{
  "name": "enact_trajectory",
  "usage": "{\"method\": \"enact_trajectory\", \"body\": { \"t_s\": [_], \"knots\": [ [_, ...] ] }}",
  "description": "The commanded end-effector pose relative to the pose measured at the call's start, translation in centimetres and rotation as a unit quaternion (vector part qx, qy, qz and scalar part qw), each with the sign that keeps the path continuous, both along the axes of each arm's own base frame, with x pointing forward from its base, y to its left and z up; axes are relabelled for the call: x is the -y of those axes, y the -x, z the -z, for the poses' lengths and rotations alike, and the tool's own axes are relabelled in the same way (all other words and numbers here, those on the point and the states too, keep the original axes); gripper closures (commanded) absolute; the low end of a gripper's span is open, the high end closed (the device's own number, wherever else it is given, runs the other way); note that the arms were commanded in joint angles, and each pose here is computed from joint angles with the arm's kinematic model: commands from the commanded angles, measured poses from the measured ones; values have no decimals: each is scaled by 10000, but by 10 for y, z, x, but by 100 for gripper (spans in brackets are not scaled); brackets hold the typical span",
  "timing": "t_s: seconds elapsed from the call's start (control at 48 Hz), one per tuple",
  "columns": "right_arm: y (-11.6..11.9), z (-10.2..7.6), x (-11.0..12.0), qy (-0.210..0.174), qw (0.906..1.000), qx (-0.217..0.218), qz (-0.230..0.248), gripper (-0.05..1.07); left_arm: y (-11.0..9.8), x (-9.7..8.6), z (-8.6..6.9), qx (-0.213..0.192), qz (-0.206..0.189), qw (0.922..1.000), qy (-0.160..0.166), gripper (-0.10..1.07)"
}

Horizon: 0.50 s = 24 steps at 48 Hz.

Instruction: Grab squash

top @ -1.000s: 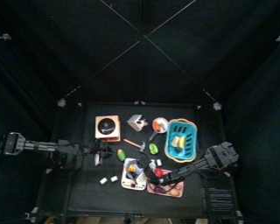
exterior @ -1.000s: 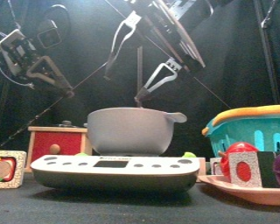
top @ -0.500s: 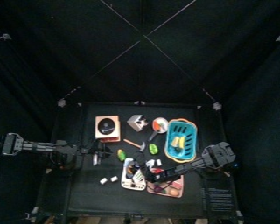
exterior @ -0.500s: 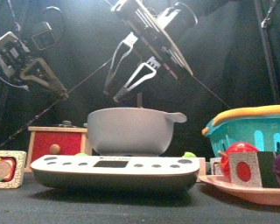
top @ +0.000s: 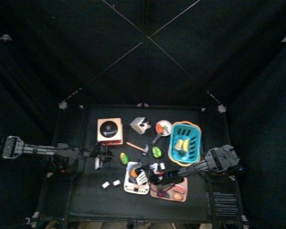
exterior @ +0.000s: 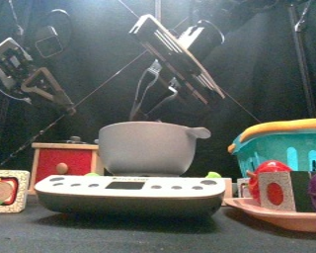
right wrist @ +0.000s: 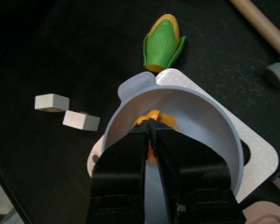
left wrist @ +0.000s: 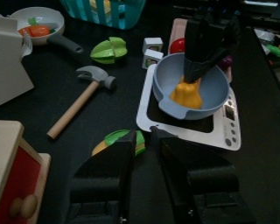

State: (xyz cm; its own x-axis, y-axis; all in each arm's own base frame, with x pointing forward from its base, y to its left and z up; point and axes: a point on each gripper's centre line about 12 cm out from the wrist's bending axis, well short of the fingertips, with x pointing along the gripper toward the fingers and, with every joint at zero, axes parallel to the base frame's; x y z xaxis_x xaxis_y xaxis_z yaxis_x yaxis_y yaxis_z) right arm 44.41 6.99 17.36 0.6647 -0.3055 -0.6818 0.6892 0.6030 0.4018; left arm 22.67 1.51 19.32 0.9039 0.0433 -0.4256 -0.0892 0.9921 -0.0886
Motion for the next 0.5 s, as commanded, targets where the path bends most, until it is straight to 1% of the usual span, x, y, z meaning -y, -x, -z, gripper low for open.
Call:
{"method": "enact_trajectory", "body": {
  "t_s": [0.0, 0.167, 0.375, 0.479],
  "knots": [
    [1, -12, -2, -116, 9998, 144, -21, 51, -3, -1, -6, 106, -4, 9999, -11, 32],
    [2, -13, -6, -208, 9996, 164, -57, 51, -3, -1, -6, 106, -12, 9999, -11, 32],
    [11, -5, -11, -532, 9985, -14, 118, 51, -3, -1, -5, 98, -4, 10000, -11, 32],
    [16, -11, -11, -589, 9981, 4, 163, 51, -3, -1, -5, 98, -12, 10000, -11, 32]
  ]
}}
